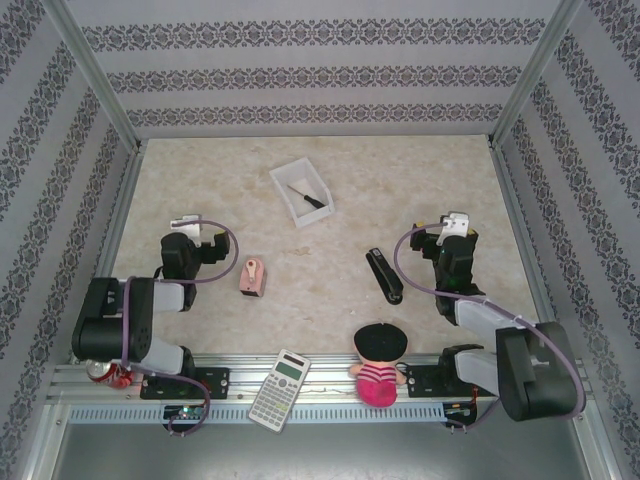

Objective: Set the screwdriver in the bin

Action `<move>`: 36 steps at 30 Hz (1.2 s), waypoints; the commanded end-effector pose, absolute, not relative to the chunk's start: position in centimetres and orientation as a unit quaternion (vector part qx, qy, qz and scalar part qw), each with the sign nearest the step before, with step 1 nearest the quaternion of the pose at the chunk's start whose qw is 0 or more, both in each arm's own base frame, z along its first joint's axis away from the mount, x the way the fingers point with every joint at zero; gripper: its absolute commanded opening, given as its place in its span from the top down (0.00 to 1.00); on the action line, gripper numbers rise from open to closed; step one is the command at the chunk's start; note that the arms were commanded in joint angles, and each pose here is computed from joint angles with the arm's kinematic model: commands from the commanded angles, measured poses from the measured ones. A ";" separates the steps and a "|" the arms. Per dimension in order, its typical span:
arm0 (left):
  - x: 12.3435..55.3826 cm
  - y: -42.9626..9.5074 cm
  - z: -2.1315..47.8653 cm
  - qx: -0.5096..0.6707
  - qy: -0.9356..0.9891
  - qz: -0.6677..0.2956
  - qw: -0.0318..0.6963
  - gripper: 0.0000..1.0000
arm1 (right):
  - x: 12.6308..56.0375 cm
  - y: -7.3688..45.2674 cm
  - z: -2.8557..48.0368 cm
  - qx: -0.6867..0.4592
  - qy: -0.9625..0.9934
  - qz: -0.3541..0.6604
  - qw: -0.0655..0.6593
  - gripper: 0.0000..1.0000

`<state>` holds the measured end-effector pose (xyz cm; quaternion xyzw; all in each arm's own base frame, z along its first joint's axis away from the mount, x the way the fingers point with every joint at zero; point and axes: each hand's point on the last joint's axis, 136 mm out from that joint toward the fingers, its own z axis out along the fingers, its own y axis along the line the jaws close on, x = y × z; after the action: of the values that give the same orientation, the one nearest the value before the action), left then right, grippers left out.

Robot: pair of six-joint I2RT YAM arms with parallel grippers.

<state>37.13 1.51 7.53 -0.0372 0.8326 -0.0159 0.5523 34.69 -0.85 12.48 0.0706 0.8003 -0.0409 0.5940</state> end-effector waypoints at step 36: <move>40.0 0.7 8.8 -0.005 0.816 -0.017 0.578 0.01 | 39.8 -0.1 10.7 0.023 0.799 -0.011 0.601 0.02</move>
<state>39.95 1.43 8.53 -0.0210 0.8160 -0.0135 0.5775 39.05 -0.70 9.63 0.0358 0.8094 -0.0172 0.5860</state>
